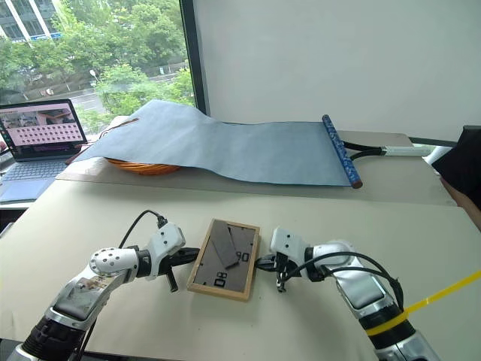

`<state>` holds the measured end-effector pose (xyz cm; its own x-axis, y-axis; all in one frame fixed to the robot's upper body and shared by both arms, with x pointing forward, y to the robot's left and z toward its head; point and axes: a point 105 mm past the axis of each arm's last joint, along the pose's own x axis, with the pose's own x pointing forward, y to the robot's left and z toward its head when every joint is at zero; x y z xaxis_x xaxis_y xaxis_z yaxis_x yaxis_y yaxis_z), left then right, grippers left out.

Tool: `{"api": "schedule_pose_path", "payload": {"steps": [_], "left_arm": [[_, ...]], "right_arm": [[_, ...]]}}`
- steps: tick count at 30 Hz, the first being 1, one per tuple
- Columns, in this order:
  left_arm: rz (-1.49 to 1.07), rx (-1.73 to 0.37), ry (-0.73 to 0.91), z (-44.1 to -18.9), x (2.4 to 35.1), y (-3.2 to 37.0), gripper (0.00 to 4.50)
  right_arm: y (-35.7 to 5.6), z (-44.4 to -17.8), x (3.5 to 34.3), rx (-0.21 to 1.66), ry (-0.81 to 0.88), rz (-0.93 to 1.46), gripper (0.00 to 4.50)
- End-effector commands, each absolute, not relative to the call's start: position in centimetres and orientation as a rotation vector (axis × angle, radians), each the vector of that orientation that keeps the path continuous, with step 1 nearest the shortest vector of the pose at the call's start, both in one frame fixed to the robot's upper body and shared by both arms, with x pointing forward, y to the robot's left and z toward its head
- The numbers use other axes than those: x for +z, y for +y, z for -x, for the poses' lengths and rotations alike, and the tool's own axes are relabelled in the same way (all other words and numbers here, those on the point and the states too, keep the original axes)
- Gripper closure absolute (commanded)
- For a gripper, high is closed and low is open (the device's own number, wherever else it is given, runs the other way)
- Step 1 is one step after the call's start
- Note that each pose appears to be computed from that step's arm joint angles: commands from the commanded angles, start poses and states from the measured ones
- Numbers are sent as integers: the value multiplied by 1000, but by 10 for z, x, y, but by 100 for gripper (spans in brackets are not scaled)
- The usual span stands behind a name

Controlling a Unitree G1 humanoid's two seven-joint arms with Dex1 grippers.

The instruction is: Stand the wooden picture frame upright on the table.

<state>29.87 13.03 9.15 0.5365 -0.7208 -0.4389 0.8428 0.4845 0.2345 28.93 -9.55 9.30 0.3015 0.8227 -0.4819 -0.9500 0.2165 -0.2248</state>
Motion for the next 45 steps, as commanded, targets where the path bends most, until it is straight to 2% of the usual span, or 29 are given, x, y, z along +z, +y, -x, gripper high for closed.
{"api": "schedule_pose_path", "payload": {"steps": [1, 7, 12, 14, 18, 19, 21, 23, 28, 29, 30, 31, 37, 45], "left_arm": [[-436, -1072, 387, -277, 74, 124, 450], [-391, -1093, 512, -254, 64, 144, 450], [-416, -999, 558, -260, 62, 171, 450], [-336, -890, 546, -274, 73, 187, 450], [64, -667, 461, -296, 121, 211, 450], [152, -624, 512, -295, 125, 218, 424], [420, -767, 573, -280, 145, 211, 380], [529, -839, 660, -266, 149, 206, 301], [632, -941, 910, -239, 127, 192, 104], [640, -946, 960, -235, 119, 187, 81], [628, -939, 1002, -232, 110, 182, 35], [626, -939, 1032, -229, 102, 176, 7], [673, -1028, 1081, -222, 86, 132, 2], [755, -1061, 1102, -228, 79, 93, 2]], "right_arm": [[-92, -277, 100, 1263, 279, 522, 445], [-110, -296, 99, 1149, 298, 556, 445], [-118, -299, 103, 1144, 302, 569, 445], [-122, -299, 105, 1139, 305, 570, 445], [-138, -296, 117, 1134, 299, 569, 445], [-141, -295, 120, 1138, 299, 570, 448], [-146, -295, 125, 1139, 294, 567, 450], [-148, -293, 125, 1151, 295, 565, 450], [-142, -289, 118, 1197, 303, 552, 450], [-139, -289, 116, 1203, 302, 545, 450], [-137, -288, 115, 1209, 302, 539, 450], [-134, -287, 113, 1215, 304, 533, 450], [-117, -279, 101, 1269, 298, 509, 450], [-99, -277, 94, 1296, 288, 489, 450]]}}
